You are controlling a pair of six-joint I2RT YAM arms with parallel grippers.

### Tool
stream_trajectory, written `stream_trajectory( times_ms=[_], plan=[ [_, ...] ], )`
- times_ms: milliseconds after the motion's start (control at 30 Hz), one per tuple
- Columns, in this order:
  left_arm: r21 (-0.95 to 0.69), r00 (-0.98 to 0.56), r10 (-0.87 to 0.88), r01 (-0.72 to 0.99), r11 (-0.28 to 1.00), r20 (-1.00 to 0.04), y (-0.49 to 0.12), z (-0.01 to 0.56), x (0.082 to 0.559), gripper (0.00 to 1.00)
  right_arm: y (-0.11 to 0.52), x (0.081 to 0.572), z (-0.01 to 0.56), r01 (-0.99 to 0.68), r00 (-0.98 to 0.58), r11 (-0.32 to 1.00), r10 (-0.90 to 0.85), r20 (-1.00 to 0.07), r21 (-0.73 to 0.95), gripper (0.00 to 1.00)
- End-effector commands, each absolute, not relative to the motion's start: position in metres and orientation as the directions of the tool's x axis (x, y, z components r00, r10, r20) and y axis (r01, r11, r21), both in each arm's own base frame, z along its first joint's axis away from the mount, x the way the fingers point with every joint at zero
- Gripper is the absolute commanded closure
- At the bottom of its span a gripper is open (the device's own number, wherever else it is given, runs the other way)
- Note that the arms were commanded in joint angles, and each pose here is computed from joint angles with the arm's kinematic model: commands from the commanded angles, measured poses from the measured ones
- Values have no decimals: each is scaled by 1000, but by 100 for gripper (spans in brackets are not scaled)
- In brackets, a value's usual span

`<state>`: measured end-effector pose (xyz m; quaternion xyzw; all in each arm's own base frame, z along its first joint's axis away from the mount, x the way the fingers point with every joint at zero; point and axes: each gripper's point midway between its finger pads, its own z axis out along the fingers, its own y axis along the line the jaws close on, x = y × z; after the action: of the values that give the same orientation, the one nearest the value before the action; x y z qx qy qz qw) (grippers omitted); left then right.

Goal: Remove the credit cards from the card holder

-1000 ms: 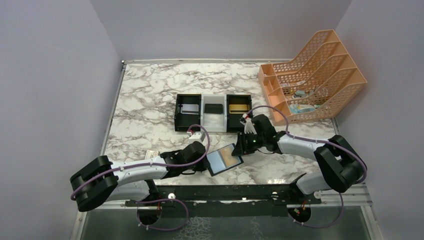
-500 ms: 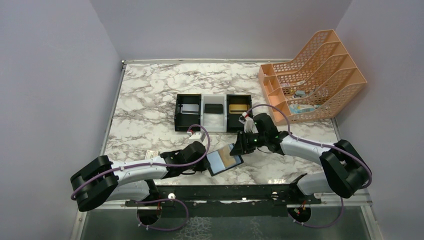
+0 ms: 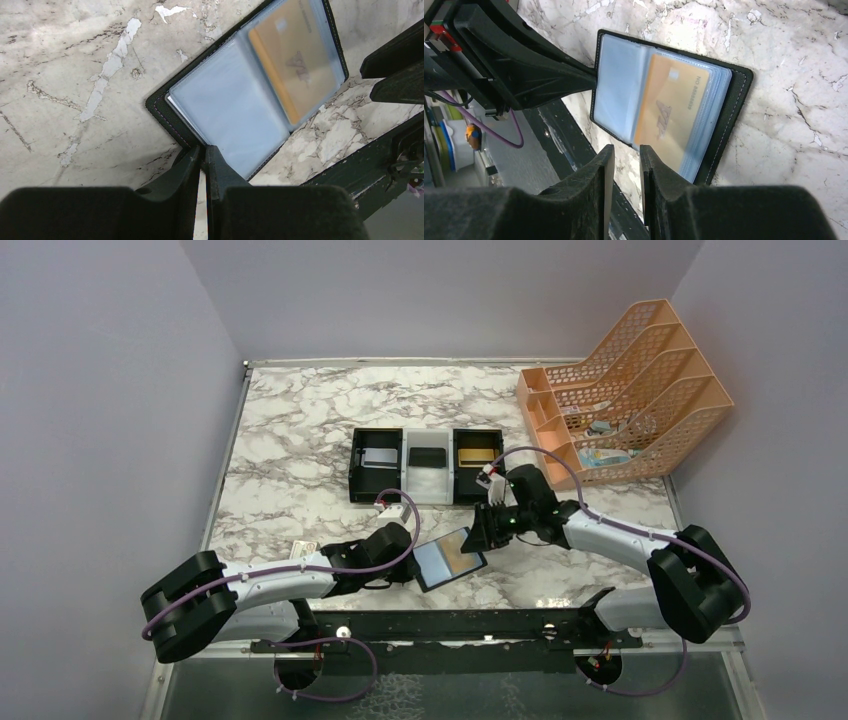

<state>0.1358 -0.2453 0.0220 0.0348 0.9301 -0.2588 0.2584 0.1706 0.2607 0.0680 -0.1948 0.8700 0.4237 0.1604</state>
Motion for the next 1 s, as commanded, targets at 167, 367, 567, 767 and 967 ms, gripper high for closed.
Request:
stream_trajectory(
  times_ms=[167,367,567,767,967],
  plan=[
    [-432,-860,-52,202,879,-507,-243,17,138,87,254,185,59,-469,-864,656,-202,-462,591,71],
    [-427,-860,-52,199,882,-507,-242,15,138,87,242,192,34,-428,-879,733,-201,-433,528,68],
    [-427,-860,-51,200,882,-507,-241,15,138,87,251,186,31,-445,-881,685,-218,-420,577,69],
    [-426,-861,-50,199,883,-507,-242,14,138,87,253,186,36,-451,-877,674,-215,-430,585,73],
    [-427,-861,-49,201,882,-506,-242,15,138,87,266,169,57,-537,-839,566,-285,-463,625,74]
  ],
)
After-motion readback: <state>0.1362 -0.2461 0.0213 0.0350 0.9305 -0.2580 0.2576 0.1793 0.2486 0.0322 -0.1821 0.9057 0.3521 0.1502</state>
